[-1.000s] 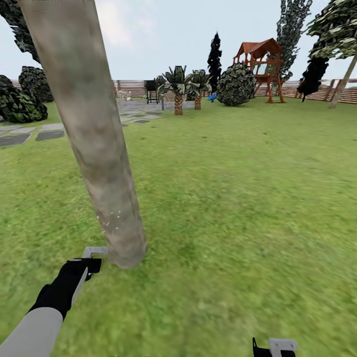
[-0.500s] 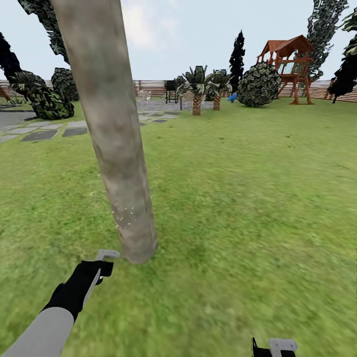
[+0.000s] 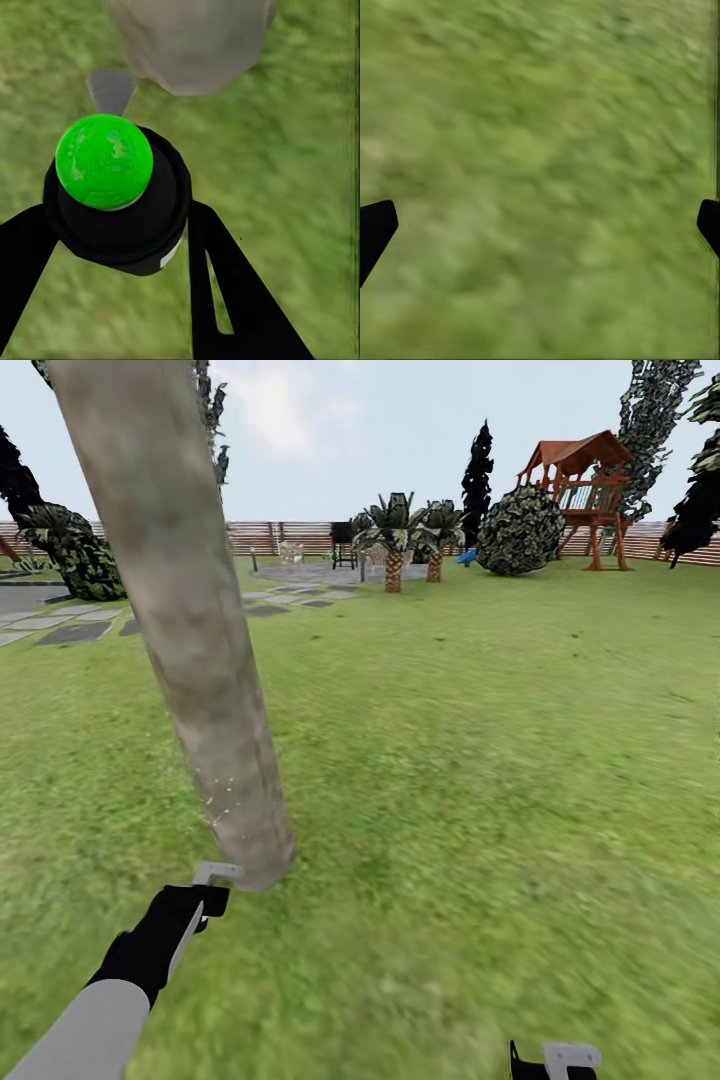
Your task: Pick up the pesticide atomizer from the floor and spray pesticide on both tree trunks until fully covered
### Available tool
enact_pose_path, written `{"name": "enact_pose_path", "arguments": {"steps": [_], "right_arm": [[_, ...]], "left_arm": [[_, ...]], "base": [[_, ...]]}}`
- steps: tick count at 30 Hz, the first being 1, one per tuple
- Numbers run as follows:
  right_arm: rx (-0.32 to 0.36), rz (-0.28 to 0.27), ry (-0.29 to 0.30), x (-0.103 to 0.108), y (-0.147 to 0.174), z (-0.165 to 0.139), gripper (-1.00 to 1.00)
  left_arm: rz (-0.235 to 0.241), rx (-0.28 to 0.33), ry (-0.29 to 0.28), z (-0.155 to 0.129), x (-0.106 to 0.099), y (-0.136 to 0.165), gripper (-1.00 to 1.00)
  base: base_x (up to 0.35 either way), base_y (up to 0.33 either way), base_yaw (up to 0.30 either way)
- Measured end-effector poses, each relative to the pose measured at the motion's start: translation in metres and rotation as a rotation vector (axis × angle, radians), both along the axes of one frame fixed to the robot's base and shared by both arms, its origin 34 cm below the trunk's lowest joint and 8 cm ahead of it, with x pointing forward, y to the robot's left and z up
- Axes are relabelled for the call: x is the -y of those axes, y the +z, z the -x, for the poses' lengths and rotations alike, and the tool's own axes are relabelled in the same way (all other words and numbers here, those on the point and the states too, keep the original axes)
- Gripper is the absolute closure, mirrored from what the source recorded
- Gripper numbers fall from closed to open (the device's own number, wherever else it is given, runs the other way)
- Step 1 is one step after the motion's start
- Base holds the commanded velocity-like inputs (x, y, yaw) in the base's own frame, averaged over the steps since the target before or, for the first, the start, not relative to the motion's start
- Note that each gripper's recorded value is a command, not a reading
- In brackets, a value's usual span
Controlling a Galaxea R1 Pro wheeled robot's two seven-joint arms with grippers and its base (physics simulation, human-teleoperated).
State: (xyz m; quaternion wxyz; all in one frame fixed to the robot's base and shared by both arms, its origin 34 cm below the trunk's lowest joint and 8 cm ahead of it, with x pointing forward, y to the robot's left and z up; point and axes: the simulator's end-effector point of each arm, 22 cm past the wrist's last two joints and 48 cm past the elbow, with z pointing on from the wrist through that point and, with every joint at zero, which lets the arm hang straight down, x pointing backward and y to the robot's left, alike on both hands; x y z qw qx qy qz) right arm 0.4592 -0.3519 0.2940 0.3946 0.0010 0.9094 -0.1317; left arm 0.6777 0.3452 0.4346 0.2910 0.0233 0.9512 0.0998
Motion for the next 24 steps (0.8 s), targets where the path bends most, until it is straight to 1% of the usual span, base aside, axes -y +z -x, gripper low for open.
{"name": "enact_pose_path", "arguments": {"steps": [5, 7, 12, 16, 18, 20, 22, 24], "right_arm": [[0.000, -0.001, 0.001, -0.001, 0.000, 0.000, -1.00], [0.000, -0.002, 0.001, -0.001, 0.000, 0.000, -1.00], [0.000, -0.002, 0.000, -0.001, 0.000, 0.000, -1.00], [0.000, -0.003, 0.001, -0.002, 0.000, 0.000, -1.00], [0.000, -0.003, 0.001, -0.002, 0.000, 0.000, -1.00], [0.000, -0.004, 0.001, -0.002, 0.000, 0.000, -1.00], [0.000, -0.004, 0.001, -0.002, 0.000, 0.000, -1.00], [0.000, -0.004, 0.001, -0.003, 0.000, 0.000, -1.00]], "left_arm": [[0.000, 0.001, 0.001, 0.000, 0.000, 0.000, 1.00], [0.001, 0.002, 0.002, 0.000, 0.000, 0.001, 1.00], [0.000, 0.004, 0.003, -0.001, -0.001, 0.001, 1.00], [-0.011, 0.007, 0.013, 0.000, -0.010, 0.003, 1.00], [0.001, 0.011, 0.035, 0.000, -0.015, 0.003, 1.00], [0.011, 0.015, 0.035, -0.001, -0.010, 0.003, 1.00], [0.027, 0.016, 0.030, -0.002, 0.002, 0.002, 1.00], [0.030, 0.018, 0.027, -0.002, 0.007, 0.001, 1.00]], "base": [[0.000, -0.269, 0.000], [0.000, -0.269, 0.101], [0.000, -0.269, 0.254], [0.000, -0.269, 0.277], [0.000, -0.269, 0.278], [0.015, -0.269, 0.278], [0.085, -0.269, 0.278], [0.161, -0.244, 0.278]]}}
